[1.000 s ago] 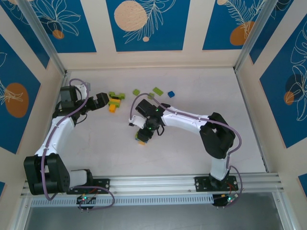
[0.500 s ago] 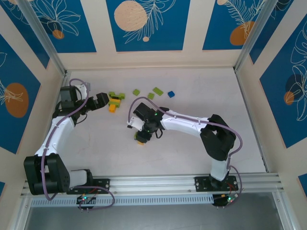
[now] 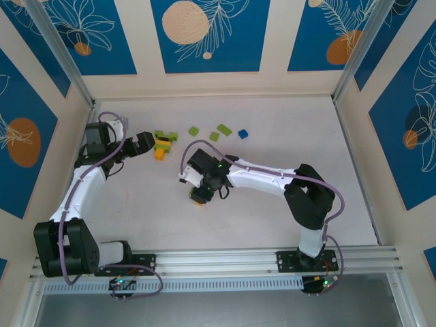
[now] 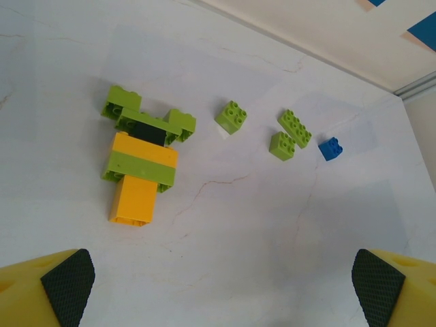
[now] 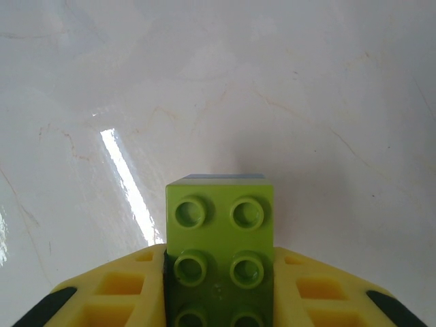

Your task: Assemble a carrot with lego

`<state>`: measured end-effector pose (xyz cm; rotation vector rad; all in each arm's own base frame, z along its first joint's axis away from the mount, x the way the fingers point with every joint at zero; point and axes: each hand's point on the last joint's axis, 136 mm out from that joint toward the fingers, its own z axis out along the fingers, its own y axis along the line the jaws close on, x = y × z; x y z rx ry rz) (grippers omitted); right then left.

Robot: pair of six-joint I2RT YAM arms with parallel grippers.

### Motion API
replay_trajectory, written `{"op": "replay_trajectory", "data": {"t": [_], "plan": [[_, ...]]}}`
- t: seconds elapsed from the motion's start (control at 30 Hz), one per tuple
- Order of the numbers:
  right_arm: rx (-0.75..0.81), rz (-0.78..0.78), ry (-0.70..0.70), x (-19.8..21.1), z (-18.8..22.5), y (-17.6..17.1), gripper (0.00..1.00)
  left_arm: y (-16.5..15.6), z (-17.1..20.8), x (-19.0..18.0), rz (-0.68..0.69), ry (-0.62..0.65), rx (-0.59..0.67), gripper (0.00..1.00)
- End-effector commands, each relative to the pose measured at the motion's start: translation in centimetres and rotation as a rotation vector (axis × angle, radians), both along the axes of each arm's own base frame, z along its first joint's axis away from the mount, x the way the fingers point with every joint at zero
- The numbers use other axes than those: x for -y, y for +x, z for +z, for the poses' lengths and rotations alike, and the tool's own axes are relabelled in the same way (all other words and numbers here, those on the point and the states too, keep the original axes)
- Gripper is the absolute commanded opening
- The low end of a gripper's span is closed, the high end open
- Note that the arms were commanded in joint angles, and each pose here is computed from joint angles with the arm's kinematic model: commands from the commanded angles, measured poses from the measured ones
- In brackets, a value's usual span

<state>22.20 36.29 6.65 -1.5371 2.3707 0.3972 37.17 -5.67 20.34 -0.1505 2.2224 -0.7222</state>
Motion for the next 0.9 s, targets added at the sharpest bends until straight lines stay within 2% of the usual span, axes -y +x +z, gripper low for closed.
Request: {"op": "replay_trajectory", "data": {"t": [0.0,0.17,0.3,0.43,0.6,0.87], "plan": [[-0.226,-0.003,-0.362,7.2,-10.3,-5.8,0.27,0.4,1.6,0.5,-0.03,-0.01,0.041,1.0],[-0.188,-0.031,-0.32,6.2,-8.6,-4.6,0.26,0.3,1.6,0.5,-0.031,-0.01,0.043,1.0],[-0.133,-0.172,-0.326,5.7,-6.2,-1.8,0.26,0.3,1.6,0.6,-0.031,-0.01,0.04,1.0],[-0.121,-0.261,-0.286,4.9,-4.4,-0.9,0.26,0.3,1.6,0.6,-0.032,-0.01,0.042,1.0],[-0.14,-0.253,-0.237,4.4,-3.6,-1.9,0.26,0.3,1.7,0.6,-0.033,-0.014,0.045,1.0],[-0.139,-0.207,-0.257,4.9,-3.6,-3.5,0.29,0.3,1.7,0.7,-0.035,-0.017,0.046,1.0]]}}
